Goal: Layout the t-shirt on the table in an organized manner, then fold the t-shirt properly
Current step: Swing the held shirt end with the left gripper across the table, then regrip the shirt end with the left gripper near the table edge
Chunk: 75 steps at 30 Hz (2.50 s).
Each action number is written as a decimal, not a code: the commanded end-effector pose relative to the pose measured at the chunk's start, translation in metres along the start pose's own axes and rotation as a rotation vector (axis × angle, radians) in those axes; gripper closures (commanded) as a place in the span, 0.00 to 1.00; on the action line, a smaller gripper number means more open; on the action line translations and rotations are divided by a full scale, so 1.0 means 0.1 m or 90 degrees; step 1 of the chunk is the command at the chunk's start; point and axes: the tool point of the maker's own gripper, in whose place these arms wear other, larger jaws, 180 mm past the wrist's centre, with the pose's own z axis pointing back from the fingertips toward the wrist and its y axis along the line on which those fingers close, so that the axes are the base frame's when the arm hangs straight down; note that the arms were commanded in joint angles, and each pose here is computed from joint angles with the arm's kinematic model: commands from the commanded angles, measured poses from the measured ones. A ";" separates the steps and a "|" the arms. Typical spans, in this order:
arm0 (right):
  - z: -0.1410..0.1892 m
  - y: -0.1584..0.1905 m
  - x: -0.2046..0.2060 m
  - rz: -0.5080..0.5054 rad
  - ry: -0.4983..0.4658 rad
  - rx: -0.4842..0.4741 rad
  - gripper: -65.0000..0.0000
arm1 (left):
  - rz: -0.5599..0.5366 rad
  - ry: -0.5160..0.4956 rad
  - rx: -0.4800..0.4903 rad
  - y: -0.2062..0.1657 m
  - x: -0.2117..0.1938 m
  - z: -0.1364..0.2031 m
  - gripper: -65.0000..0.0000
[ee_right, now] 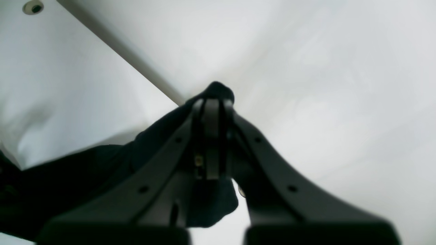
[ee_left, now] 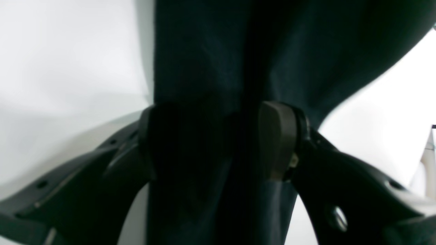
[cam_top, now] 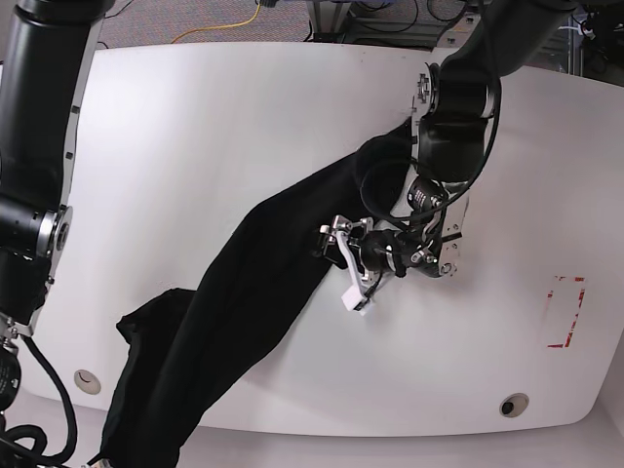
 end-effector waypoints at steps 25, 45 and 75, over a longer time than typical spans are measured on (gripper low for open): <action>0.14 -0.10 0.25 0.008 -0.050 -0.018 1.00 | -0.153 0.107 0.026 -0.62 -1.02 0.32 1.00; 0.14 -0.10 0.25 0.007 -0.051 -0.015 1.00 | -0.304 0.173 0.157 -0.48 -1.23 1.20 0.90; 0.14 -0.09 0.26 0.007 -0.053 -0.015 1.00 | -0.258 -0.047 0.243 -0.20 0.16 1.47 0.63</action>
